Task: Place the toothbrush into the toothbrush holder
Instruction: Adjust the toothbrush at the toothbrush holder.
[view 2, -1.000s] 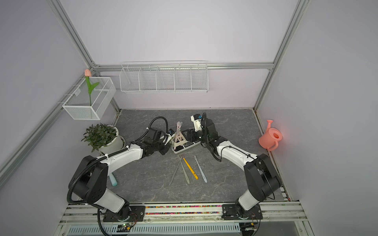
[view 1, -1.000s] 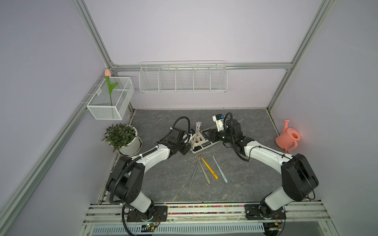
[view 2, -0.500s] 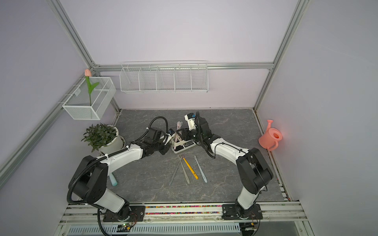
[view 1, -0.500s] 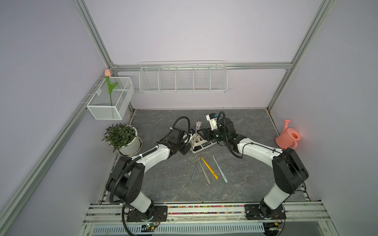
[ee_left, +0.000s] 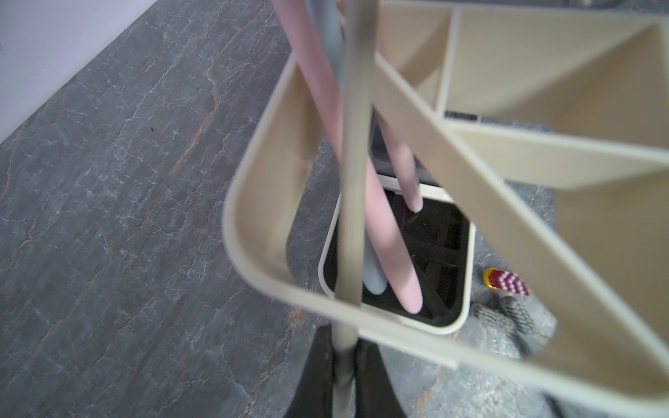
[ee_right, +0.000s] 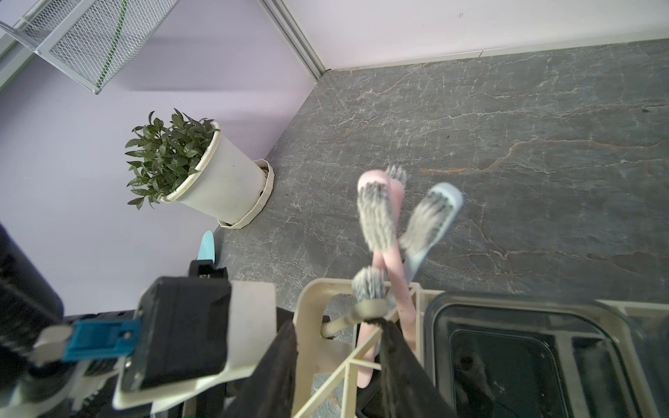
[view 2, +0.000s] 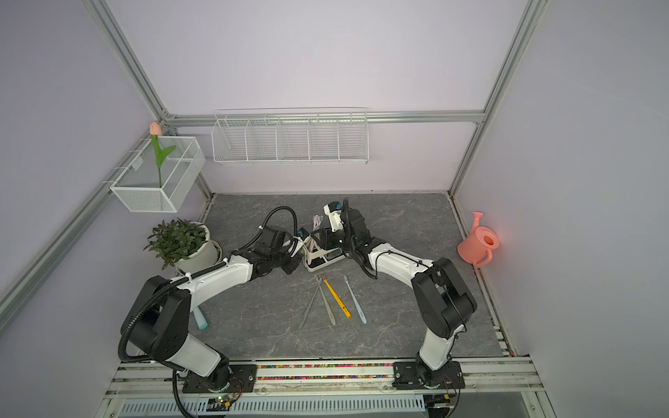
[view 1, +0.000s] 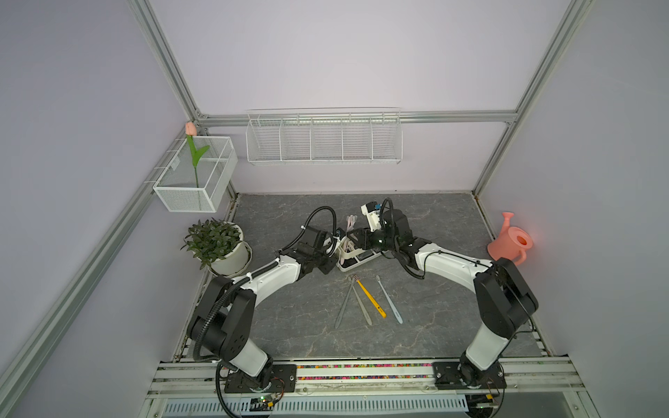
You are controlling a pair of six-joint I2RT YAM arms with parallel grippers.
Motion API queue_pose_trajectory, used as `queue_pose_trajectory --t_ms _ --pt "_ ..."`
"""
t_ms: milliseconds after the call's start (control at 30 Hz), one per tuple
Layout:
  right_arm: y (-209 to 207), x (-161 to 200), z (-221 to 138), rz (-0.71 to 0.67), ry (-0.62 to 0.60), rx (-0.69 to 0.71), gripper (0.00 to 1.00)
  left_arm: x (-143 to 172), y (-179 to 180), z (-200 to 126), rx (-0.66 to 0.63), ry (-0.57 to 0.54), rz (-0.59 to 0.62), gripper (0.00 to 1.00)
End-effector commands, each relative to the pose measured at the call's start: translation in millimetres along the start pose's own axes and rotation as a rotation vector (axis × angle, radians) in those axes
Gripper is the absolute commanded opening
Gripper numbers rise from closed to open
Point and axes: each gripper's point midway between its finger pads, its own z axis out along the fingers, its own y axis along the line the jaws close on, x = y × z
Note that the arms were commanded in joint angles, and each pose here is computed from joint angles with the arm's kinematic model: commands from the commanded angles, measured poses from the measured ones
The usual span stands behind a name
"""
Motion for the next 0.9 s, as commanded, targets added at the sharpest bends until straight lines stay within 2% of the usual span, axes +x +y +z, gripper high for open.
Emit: queue_pose_trajectory --t_ms 0,267,433,800,867 --pt "7.5 -8.6 5.3 -0.001 -0.019 -0.022 0.40 -19.8 1.1 -12.5 -0.012 -0.086 0.012 0.07" --pt "5.6 -8.2 11.1 0.013 -0.013 -0.027 0.39 -19.4 -0.8 -11.2 -0.008 -0.079 0.018 0.07" --pt "5.0 -7.1 10.9 0.010 -0.009 -0.022 0.16 -19.7 -0.5 -8.5 -0.007 -0.065 0.020 0.07" --pt "1.8 -4.4 11.1 0.011 -0.004 -0.008 0.07 -18.7 0.2 -5.8 -0.019 -0.050 0.020 0.07" --pt "1.8 -5.2 10.6 0.009 -0.008 -0.008 0.07 -18.4 1.1 -5.2 -0.023 -0.046 0.019 0.11"
